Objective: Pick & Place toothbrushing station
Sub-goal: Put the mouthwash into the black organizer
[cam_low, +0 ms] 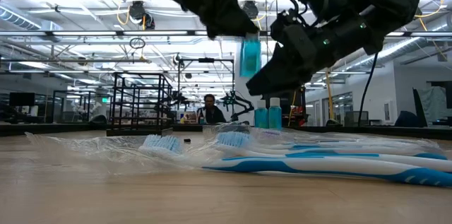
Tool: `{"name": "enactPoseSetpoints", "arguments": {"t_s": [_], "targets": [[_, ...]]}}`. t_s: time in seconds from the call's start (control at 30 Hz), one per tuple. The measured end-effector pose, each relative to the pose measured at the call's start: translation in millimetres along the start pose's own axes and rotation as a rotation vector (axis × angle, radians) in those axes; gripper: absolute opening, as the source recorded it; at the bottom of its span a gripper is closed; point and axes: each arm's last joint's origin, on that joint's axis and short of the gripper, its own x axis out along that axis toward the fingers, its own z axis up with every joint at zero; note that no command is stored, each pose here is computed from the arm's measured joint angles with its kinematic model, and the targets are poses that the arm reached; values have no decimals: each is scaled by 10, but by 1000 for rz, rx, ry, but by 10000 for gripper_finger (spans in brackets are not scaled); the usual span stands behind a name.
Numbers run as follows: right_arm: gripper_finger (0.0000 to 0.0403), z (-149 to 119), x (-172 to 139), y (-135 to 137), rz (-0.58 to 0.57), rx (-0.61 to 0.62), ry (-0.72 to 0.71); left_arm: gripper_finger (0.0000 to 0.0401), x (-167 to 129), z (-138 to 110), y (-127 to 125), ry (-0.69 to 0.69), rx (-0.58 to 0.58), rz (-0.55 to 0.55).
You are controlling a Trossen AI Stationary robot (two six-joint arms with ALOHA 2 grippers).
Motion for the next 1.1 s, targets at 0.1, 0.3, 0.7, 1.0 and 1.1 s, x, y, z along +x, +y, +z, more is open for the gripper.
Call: {"name": "enactPoseSetpoints", "arguments": {"t_s": [0.1, 0.3, 0.7, 1.0, 1.1], "targets": [[259, 8, -58, -4, -10, -4, 42, 100, -211, 75, 9, 23, 10, 55], [280, 107, -246, -38, -34, 31, 82, 99, -655, 15, -10, 50, -10, 147], [268, 18, -466, -117, -138, 63, 30, 99, -1343, -740, -244, -169, -139, 282], [267, 40, -467, -124, -133, 75, -8, 99, -1358, -1174, -310, -111, -144, 365], [267, 41, -467, -123, -130, 75, -9, 99, -1350, -1218, -308, -99, -143, 373]]}}
